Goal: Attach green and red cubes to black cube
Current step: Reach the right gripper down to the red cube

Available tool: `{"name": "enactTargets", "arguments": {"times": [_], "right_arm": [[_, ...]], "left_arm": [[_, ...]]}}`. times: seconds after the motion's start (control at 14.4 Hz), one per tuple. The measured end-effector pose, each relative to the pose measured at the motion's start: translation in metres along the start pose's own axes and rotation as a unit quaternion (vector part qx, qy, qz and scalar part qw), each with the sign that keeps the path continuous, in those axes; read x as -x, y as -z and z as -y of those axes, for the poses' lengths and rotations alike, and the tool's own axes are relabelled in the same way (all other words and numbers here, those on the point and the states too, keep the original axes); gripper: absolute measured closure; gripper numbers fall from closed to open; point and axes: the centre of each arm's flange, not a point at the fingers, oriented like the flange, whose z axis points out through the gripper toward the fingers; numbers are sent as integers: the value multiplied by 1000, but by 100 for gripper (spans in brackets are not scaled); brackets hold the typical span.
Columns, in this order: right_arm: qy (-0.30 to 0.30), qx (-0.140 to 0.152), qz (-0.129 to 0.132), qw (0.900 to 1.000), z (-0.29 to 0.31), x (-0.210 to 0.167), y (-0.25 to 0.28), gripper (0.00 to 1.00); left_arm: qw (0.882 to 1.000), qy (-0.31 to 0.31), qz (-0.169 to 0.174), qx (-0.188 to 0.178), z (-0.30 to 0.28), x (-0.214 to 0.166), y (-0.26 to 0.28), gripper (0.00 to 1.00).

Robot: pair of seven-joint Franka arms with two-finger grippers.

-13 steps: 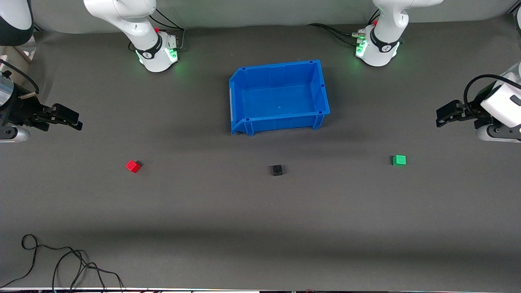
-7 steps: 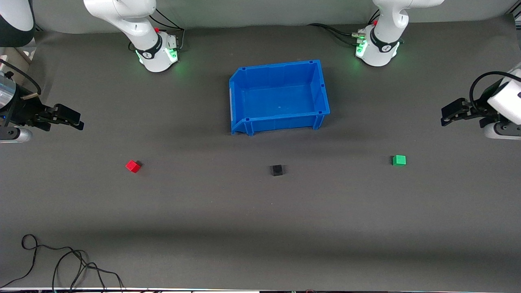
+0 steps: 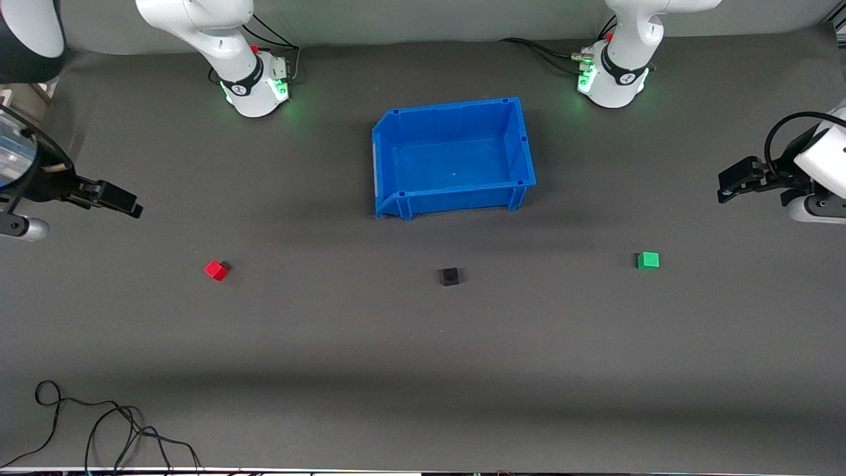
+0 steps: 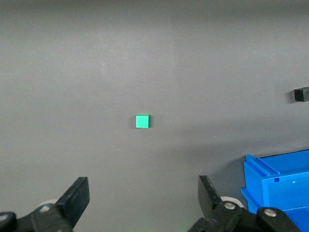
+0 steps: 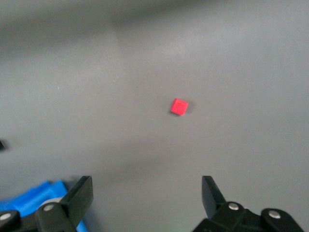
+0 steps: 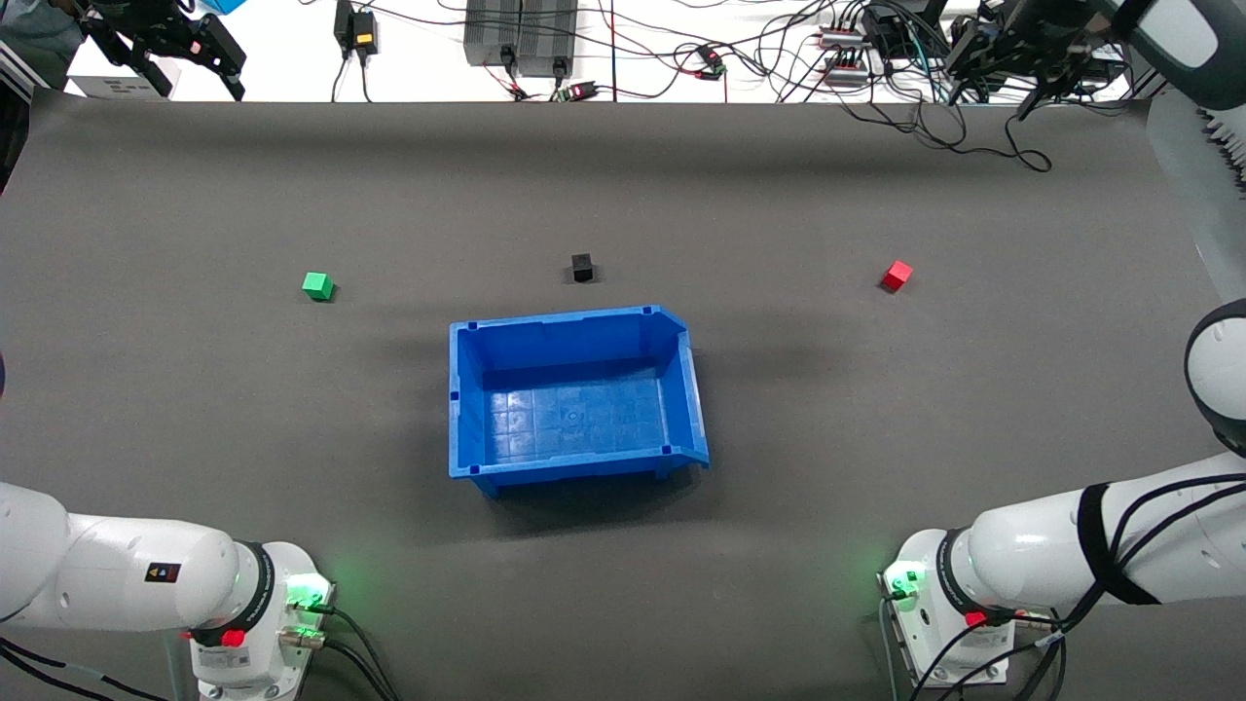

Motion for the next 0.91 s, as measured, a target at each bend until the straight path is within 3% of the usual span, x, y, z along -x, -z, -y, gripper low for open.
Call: {"name": "enactTargets", "arguments": {"times": [0.14, 0.35, 0.56, 0.7, 0.91], "right_arm": [[-55, -6, 0, 998, 2, -3, -27, 0], [-86, -7, -2, 996, 0, -7, -69, 0], [-131, 5, 22, 991, -11, -11, -102, 0], [-183, 12, 33, 983, -22, -16, -123, 0], [-258, 25, 49, 965, -24, -20, -149, 0]], "left_arm": [[1000, -1, 1, 0, -1, 0, -1, 0], [1000, 18, 5, 1, 1, -1, -5, 0], [992, 123, 23, 11, 14, 0, -13, 0], [978, 207, 33, 14, 24, 2, -17, 0], [933, 354, 59, 25, 36, 2, -29, 0]]}}
